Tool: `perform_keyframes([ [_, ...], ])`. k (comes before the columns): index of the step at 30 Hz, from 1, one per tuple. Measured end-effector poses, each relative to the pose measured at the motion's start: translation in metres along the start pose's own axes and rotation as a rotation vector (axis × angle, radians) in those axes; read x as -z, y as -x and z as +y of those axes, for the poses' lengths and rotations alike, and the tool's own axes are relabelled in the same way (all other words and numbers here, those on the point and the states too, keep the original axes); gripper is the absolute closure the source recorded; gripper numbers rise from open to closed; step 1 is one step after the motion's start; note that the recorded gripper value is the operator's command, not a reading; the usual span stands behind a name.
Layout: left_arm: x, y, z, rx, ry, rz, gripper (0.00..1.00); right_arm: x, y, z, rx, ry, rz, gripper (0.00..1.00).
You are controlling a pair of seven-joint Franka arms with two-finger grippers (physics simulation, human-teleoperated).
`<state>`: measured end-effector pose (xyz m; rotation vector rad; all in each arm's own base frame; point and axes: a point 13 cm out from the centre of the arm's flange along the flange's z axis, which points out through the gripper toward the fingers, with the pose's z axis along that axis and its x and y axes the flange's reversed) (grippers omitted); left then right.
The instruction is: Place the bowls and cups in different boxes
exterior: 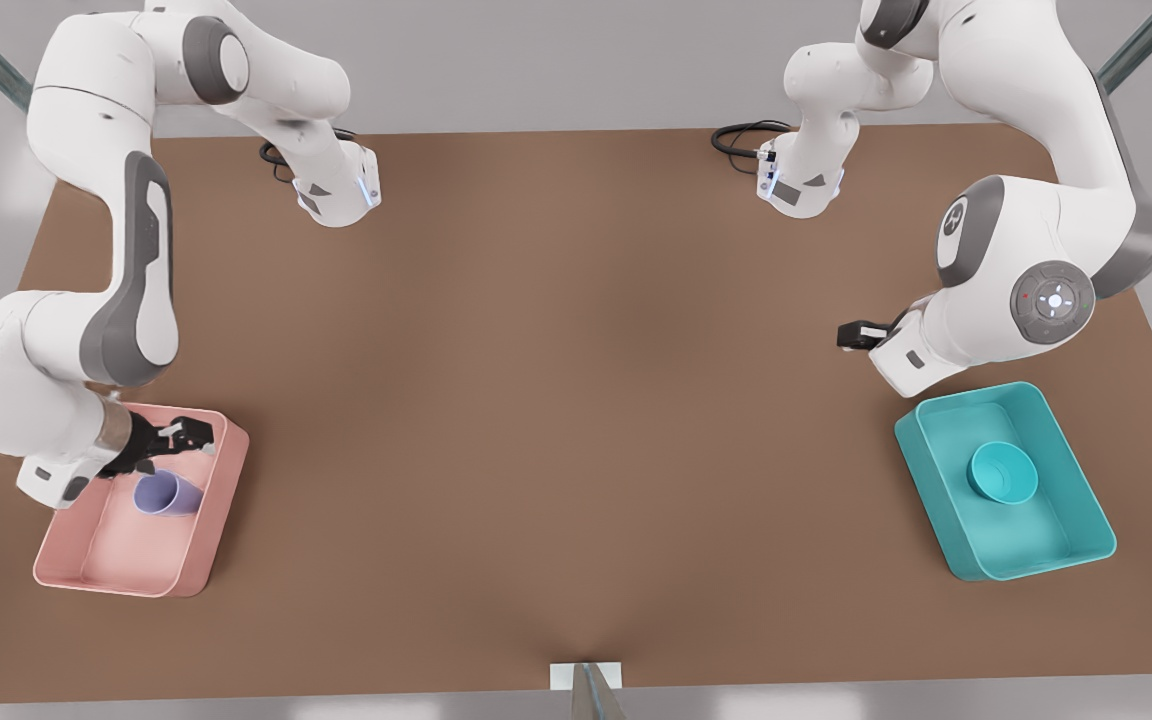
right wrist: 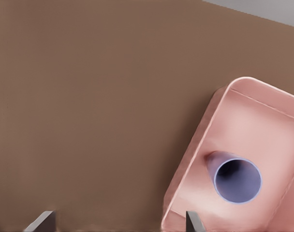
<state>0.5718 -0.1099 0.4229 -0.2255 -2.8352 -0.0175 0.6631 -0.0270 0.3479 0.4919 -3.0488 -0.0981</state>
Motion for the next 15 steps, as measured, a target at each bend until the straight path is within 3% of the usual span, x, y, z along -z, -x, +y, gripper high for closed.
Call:
perform_keyframes([
  [6,0.000,0.000,0.000,0.002,0.000,0.001,0.00,0.114,-0.084,0.045,-0.073,-0.032,-0.004,0.00],
  [9,0.001,0.000,0.000,0.003,0.000,-0.001,0.00,0.126,-0.132,0.034,-0.149,-0.037,0.031,0.00],
  [15,0.001,-0.003,0.000,0.004,0.000,0.006,0.00,0.131,-0.171,-0.008,-0.298,-0.038,0.066,0.00],
])
